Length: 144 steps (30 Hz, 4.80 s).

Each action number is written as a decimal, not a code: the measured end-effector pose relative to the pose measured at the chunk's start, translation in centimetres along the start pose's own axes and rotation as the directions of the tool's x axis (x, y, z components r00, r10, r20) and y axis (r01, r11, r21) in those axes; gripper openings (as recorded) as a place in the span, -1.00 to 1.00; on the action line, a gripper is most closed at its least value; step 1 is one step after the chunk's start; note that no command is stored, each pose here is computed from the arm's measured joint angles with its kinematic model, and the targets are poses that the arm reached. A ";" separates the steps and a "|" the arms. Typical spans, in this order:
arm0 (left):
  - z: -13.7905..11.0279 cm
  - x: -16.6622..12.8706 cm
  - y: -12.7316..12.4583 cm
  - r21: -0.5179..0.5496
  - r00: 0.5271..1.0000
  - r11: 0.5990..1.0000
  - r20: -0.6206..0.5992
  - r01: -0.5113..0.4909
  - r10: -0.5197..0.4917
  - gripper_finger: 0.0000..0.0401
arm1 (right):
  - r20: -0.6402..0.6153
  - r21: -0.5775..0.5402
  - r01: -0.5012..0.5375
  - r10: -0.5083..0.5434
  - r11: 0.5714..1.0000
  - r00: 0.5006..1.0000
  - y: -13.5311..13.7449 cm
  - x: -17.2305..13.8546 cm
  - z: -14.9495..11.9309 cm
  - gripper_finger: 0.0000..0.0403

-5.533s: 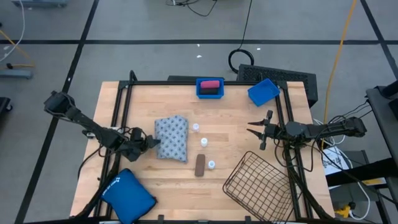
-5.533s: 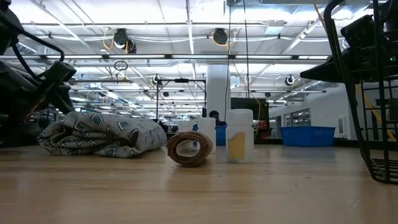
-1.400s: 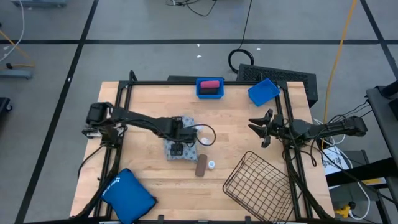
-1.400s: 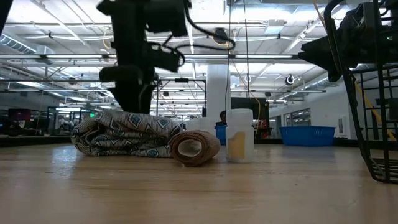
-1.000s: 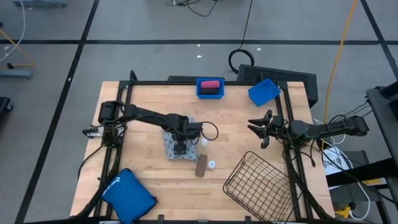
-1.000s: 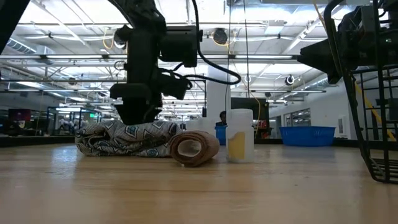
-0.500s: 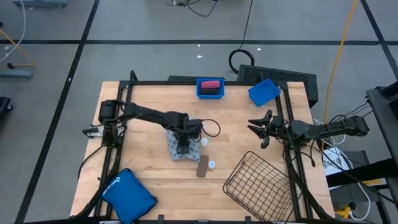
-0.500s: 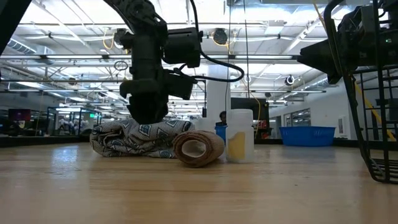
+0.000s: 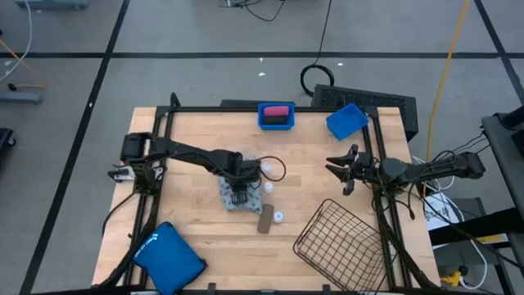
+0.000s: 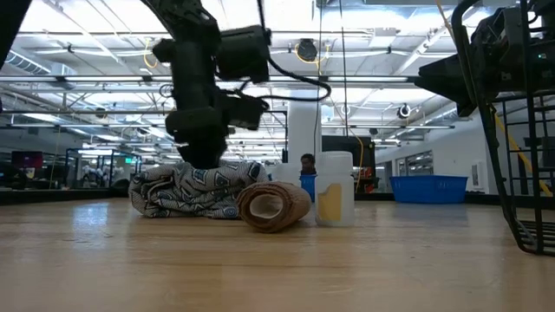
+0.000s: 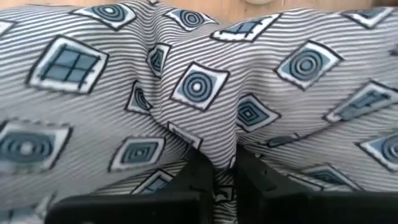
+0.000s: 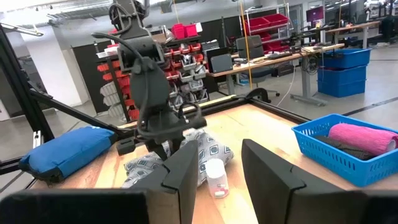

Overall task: Pick & Place Medicine items
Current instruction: Move the blue patterned patient gown to the center of the table, then put the top white medicine bottle into the right blue bin

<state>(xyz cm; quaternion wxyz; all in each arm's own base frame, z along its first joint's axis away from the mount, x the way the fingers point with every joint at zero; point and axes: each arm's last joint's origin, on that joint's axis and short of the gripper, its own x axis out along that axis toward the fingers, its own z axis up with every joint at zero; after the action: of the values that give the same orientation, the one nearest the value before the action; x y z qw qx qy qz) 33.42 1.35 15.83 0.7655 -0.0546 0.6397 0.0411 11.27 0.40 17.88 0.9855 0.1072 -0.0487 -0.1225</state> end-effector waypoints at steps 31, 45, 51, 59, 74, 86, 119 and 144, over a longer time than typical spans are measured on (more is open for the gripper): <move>-5.2 -1.3 0.4 -0.167 0.991 0.984 0.101 -0.068 0.086 -0.63 | -0.001 -0.001 0.001 -0.001 1.000 1.000 0.0 0.0 0.0 -0.42; -5.4 -9.9 -0.4 -0.219 0.922 0.976 0.377 0.000 0.085 -0.28 | 0.013 0.005 0.001 -0.001 1.000 1.000 0.0 0.0 0.1 -0.42; -7.4 -13.3 -1.2 -0.262 0.869 0.965 0.480 0.016 0.116 -0.35 | 0.012 0.005 0.002 -0.002 1.000 1.000 0.0 0.0 0.1 -0.42; -10.5 -14.8 -4.0 -0.341 0.752 0.940 0.613 -0.026 0.244 -0.39 | 0.007 0.003 0.003 -0.003 1.000 1.000 0.0 0.0 0.1 -0.42; -16.4 -5.8 -6.2 -0.608 0.740 0.784 0.583 0.124 0.335 -0.47 | 0.009 -0.015 0.005 -0.005 1.000 1.000 0.0 0.1 0.1 -0.42; -16.6 -4.5 -5.5 -0.618 0.728 0.775 0.590 0.129 0.349 -0.44 | 0.052 0.040 -0.005 0.003 0.999 0.999 0.5 1.1 0.3 -0.37; -15.2 -4.7 -3.9 -0.642 0.696 0.760 0.592 0.101 0.408 -0.44 | -0.569 -0.214 -0.075 -0.062 0.974 0.820 0.1 22.0 -2.7 0.09; -14.8 -4.9 -4.1 -0.597 0.678 0.798 0.621 0.083 0.393 -0.44 | -0.572 -0.216 -0.079 -0.060 0.973 0.818 -0.5 23.3 -5.8 -0.20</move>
<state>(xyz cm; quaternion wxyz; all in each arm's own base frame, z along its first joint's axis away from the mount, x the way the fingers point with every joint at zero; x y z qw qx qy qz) 18.62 -4.65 18.17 0.8911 -0.2070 0.2457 0.3204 34.39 -4.84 13.77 0.9603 0.0244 0.2650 -0.0842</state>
